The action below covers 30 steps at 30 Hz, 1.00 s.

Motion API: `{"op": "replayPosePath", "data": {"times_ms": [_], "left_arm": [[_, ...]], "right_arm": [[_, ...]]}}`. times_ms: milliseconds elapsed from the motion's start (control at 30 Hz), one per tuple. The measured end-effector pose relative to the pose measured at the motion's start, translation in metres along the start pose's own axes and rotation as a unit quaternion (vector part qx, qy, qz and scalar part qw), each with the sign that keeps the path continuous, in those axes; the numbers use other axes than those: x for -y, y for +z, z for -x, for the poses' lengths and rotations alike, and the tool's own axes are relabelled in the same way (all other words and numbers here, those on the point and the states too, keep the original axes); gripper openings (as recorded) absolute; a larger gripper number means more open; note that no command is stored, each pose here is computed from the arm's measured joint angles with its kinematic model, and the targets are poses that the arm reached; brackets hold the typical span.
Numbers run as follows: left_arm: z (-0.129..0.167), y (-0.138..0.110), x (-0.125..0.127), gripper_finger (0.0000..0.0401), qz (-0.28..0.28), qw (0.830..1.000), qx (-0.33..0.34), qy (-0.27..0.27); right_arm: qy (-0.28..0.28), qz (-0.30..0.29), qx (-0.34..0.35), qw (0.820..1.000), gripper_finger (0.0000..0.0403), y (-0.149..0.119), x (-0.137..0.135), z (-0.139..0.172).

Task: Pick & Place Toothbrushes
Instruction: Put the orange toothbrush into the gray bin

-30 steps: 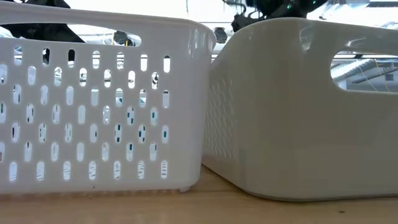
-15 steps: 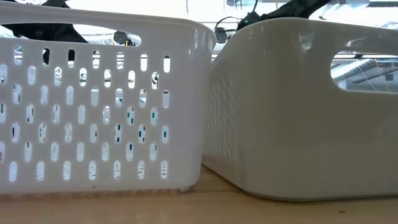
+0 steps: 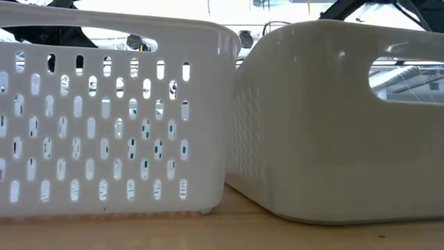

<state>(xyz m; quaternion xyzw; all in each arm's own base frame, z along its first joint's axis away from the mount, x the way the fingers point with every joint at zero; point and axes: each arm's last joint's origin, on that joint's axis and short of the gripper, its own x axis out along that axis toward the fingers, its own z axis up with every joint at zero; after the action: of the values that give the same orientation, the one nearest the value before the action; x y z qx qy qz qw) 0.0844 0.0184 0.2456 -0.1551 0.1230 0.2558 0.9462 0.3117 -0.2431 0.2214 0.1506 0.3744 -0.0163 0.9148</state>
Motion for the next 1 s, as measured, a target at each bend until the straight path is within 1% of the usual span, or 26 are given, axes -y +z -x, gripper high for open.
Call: {"op": "replayPosePath", "data": {"times_ms": [200, 367, 533, 733, 800, 867, 933, 1000], "left_arm": [[0.000, 0.000, 0.000, 0.0184, 0.002, 1.000, 0.001, 0.002], [0.000, 0.000, -0.001, 0.0184, 0.010, 1.000, 0.007, 0.016], [0.000, 0.001, -0.001, 0.0184, 0.011, 1.000, 0.009, 0.021], [0.000, 0.001, -0.001, 0.0184, 0.013, 1.000, 0.009, 0.020], [0.000, 0.001, -0.001, 0.0184, 0.011, 1.000, 0.009, 0.020], [0.000, 0.001, -0.001, 0.0184, 0.007, 1.000, 0.009, 0.021], [0.000, 0.001, -0.001, 0.0184, 0.001, 1.000, 0.009, 0.021], [0.000, 0.001, -0.001, 0.0184, -0.003, 1.000, 0.008, 0.021]], "right_arm": [[0.010, -0.011, -0.035, 0.999, 0.0000, -0.011, 0.006, -0.014], [0.017, -0.019, -0.062, 0.998, 0.0000, -0.020, 0.010, -0.019], [0.022, -0.032, -0.090, 0.995, 0.0000, -0.028, 0.014, -0.015], [0.036, -0.052, -0.134, 0.989, 0.0000, -0.036, 0.008, -0.010], [0.040, -0.030, -0.152, 0.987, 0.0000, -0.036, 0.000, -0.010], [0.027, 0.018, -0.173, 0.984, 0.0000, -0.035, -0.013, -0.008], [0.011, 0.051, -0.185, 0.981, 0.0000, -0.033, -0.029, -0.004], [0.005, 0.063, -0.181, 0.981, 0.0000, -0.032, -0.045, 0.003]]}}
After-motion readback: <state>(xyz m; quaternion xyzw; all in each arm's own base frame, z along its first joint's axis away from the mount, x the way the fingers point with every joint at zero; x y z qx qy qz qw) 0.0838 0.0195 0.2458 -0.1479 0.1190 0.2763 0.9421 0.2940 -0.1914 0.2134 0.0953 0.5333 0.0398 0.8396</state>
